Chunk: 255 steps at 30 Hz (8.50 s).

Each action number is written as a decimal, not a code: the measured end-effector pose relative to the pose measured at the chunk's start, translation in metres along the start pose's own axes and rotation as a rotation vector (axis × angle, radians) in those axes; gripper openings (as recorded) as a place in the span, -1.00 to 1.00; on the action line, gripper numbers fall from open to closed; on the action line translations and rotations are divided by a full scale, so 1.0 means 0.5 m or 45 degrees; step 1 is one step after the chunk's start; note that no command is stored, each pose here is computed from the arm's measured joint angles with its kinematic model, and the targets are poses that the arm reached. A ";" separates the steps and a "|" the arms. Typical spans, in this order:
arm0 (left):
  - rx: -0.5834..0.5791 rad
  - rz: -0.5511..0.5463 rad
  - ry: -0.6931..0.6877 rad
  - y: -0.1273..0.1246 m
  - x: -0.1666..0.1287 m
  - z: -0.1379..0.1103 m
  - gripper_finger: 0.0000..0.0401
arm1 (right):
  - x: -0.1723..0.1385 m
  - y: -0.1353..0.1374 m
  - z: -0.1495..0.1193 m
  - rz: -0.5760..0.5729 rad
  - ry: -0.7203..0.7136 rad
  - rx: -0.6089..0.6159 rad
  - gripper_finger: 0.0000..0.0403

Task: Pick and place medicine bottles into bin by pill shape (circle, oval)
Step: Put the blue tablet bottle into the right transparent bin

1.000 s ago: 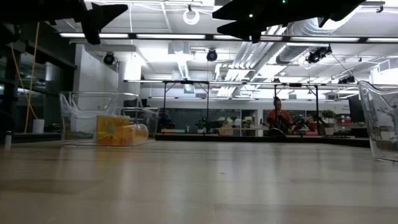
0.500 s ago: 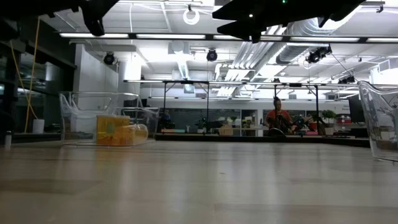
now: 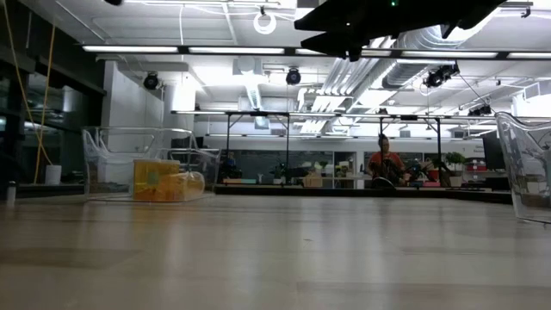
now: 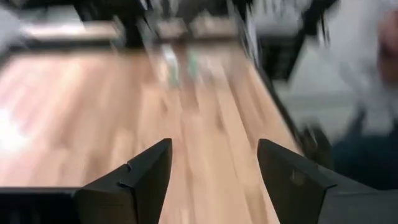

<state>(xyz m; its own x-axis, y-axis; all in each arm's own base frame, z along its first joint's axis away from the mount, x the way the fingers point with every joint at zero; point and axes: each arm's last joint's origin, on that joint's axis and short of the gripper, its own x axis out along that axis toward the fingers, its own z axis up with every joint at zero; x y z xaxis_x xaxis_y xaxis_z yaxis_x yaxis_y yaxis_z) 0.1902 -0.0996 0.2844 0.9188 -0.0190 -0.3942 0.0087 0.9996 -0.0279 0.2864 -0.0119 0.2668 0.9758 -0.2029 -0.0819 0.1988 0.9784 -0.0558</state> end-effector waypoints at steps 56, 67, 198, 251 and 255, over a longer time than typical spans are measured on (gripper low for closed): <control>-0.003 0.106 1.225 -0.290 0.014 -0.233 -0.15 | 0.000 0.000 0.000 0.000 0.000 0.020 0.55; 0.033 0.119 1.206 -0.282 0.019 -0.227 -0.53 | 0.000 0.000 0.000 -0.001 0.000 0.020 0.55; -0.039 0.148 -0.735 0.231 0.217 -0.035 -0.44 | 0.034 0.098 -0.031 0.181 -0.173 -0.179 -0.52; 0.063 0.227 -0.649 0.223 0.049 -0.092 0.28 | -0.071 0.088 0.010 0.096 -0.149 -0.112 -0.53; 0.062 0.227 -0.649 0.223 0.049 -0.092 0.28 | -0.074 0.113 0.003 0.233 0.003 -0.038 -0.53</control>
<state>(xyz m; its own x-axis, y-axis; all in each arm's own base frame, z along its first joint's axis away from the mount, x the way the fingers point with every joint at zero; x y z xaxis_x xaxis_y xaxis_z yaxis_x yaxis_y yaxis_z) 0.1956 0.0105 0.2292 0.9825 0.1522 0.1072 -0.1578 0.9864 0.0459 0.2614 0.0508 0.2682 0.9952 -0.0217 -0.0958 0.0151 0.9975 -0.0692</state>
